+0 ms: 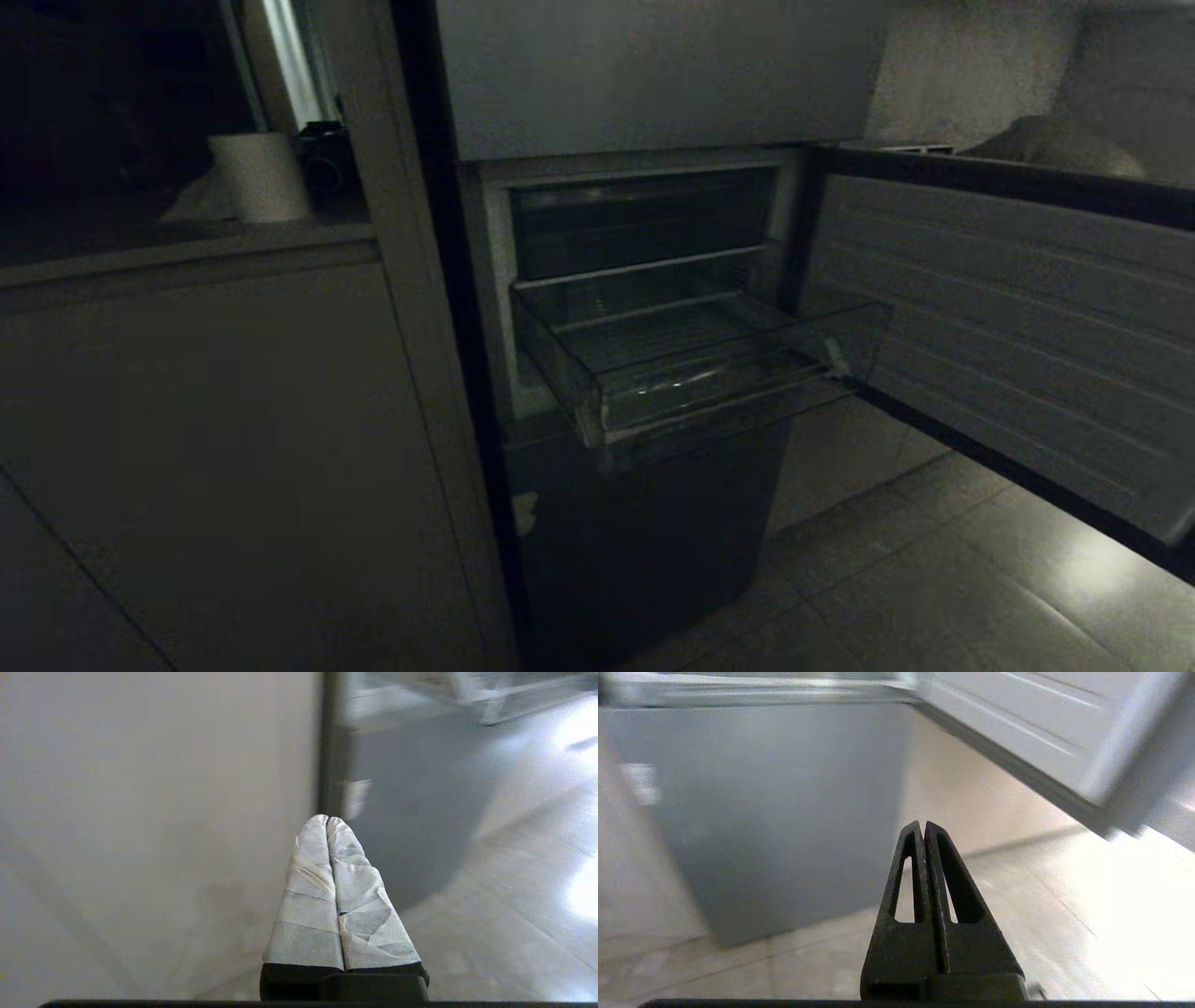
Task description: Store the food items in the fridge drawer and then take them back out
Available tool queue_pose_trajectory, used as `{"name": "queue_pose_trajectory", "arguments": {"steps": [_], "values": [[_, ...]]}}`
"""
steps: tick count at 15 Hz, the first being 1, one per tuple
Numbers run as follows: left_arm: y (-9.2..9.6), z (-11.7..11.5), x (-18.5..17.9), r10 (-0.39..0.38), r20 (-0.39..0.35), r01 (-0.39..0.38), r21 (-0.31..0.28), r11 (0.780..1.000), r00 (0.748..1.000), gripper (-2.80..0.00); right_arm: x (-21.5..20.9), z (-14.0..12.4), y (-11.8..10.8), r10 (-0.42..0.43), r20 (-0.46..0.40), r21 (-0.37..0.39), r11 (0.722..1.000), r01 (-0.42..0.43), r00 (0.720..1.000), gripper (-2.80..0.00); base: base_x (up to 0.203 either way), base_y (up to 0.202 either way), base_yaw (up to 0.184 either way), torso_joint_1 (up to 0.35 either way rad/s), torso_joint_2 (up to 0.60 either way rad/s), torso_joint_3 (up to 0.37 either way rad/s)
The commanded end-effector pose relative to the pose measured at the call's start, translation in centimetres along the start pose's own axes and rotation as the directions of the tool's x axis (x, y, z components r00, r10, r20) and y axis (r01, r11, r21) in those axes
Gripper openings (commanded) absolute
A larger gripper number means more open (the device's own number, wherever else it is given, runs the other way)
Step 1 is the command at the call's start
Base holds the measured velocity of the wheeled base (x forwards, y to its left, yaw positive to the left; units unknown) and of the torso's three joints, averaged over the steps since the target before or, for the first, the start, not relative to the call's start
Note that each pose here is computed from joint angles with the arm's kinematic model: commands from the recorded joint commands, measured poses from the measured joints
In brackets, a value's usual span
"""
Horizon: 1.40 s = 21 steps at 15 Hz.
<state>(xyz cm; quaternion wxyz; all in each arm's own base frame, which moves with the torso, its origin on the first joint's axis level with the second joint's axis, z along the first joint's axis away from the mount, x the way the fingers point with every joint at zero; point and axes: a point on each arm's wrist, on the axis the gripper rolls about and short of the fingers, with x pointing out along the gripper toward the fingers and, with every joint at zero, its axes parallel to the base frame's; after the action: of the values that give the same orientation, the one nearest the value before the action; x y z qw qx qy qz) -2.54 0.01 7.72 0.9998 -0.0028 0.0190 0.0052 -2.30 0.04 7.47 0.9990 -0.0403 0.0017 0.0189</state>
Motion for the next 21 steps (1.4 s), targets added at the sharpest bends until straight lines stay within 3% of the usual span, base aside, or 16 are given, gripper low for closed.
{"name": "queue_pose_trajectory", "arguments": {"steps": [1,7,10,12,13,15,17,18,19,21], "values": [[0.0,0.0,0.0,0.000,-0.002,0.000,0.000,1.000,1.000,-2.80,0.0,0.0,0.0,0.001,-0.001,-0.001,1.000,-0.001,1.000,-2.80,-0.003,0.009,-0.170,0.002,0.00,-0.001],[0.0,0.0,0.0,0.000,-0.002,0.000,0.000,1.000,1.000,-2.80,0.1,0.3,0.0,-0.004,-0.011,-0.007,1.000,0.003,1.000,-2.80,0.000,0.006,-0.152,0.003,0.00,0.003],[0.0,0.0,0.0,0.000,-0.002,0.000,0.000,1.000,1.000,-2.80,1.5,4.1,-0.6,-0.141,-0.120,0.057,0.987,0.148,0.983,-2.80,0.000,0.000,0.000,0.000,0.00,0.000],[0.0,0.0,0.0,0.000,-0.002,0.000,0.000,1.000,1.000,-2.80,3.8,7.6,-1.3,-0.282,-0.216,0.109,0.944,0.310,0.935,-2.80,0.000,0.000,0.000,0.000,0.00,0.000],[0.0,0.0,0.0,0.000,-0.002,0.000,0.000,1.000,1.000,-2.80,5.2,9.0,-1.9,-0.363,-0.262,0.118,0.908,0.403,0.894,-2.80,0.000,0.000,0.000,0.000,0.00,0.000],[0.0,0.0,0.0,0.000,-0.002,0.000,0.000,1.000,1.000,-2.80,8.3,11.1,-4.2,-0.526,-0.340,0.121,0.798,0.590,0.780,-2.80,0.000,0.000,0.000,0.000,0.00,0.000],[0.0,0.0,0.0,0.000,-0.002,0.000,0.000,1.000,1.000,-2.80,10.9,12.1,-6.9,-0.610,-0.363,0.114,0.721,0.683,0.705,-2.80,0.000,0.000,0.000,0.000,0.00,0.000],[0.0,0.0,0.0,0.000,-0.002,0.000,0.000,1.000,1.000,-2.80,12.3,12.1,-8.1,-0.621,-0.374,0.107,0.708,0.698,0.688,-2.80,0.000,0.000,0.000,0.000,0.00,0.000],[0.0,0.0,0.0,0.000,-0.002,0.000,0.000,1.000,1.000,-2.80,13.4,12.0,-9.2,-0.632,-0.380,0.101,0.697,0.710,0.675,0.00,0.000,0.000,0.000,0.000,0.00,0.000],[0.0,0.0,0.0,0.000,-0.002,0.000,0.000,1.000,1.000,-2.80,15.5,11.2,-11.2,-0.647,-0.398,0.085,0.681,0.728,0.651,0.00,0.000,0.000,0.000,0.000,0.00,0.000]]}}
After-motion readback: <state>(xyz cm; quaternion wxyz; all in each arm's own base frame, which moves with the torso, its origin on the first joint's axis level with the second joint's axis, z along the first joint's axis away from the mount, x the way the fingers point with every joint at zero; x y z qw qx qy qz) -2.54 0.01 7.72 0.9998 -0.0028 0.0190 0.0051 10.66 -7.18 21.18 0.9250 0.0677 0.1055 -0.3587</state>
